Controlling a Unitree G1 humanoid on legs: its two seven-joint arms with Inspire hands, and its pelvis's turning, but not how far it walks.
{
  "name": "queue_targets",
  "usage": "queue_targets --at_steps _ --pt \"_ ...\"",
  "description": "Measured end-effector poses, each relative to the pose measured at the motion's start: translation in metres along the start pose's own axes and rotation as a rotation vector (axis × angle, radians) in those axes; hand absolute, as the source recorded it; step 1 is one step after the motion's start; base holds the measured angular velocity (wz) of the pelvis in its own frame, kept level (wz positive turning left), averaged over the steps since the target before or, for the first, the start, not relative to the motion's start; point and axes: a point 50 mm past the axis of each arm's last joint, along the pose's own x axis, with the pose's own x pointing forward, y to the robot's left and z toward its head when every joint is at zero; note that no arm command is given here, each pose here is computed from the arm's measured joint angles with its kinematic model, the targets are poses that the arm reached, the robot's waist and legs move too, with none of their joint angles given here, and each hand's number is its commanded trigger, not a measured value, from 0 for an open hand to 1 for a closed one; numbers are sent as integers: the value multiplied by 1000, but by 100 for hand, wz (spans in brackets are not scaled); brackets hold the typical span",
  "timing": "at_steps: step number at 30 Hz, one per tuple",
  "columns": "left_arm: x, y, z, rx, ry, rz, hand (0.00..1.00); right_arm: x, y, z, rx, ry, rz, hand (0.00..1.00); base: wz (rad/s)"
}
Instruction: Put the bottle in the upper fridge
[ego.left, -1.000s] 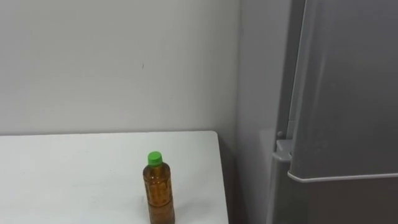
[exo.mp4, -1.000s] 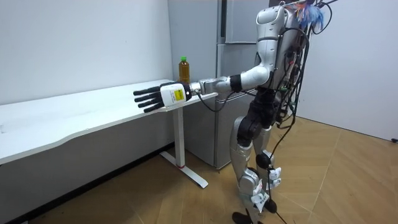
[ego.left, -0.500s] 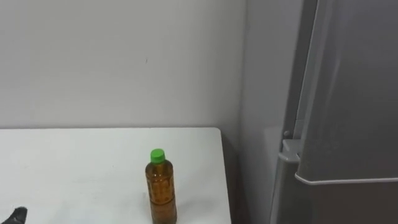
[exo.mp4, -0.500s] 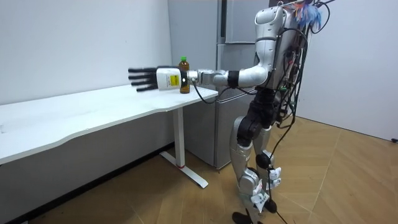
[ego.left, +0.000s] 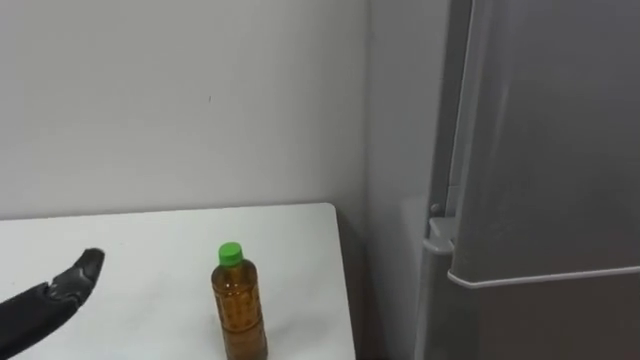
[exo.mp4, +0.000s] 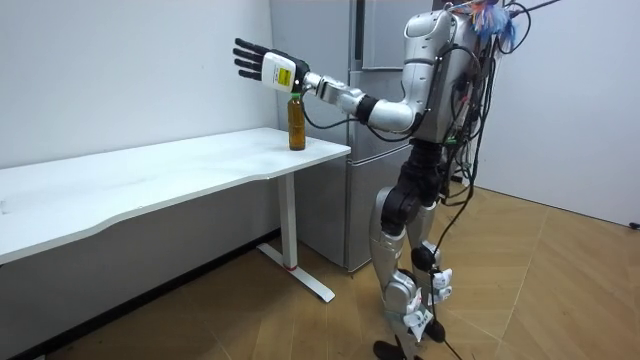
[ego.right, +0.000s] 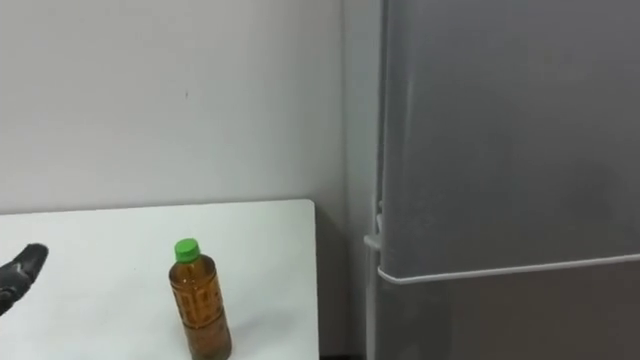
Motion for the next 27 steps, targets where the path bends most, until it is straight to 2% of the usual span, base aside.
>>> queue_targets --at_steps 10,19,27 --pt "10 -41 6 -97 -7 -263 0 1 2 1 3 7 2 0 -1" --pt "4 -76 32 -199 -84 -503 0 2 3 2 -7 13 -2 0 0" --pt "1 -82 31 -203 -71 -595 0 3 5 6 -31 8 -1 0 1"
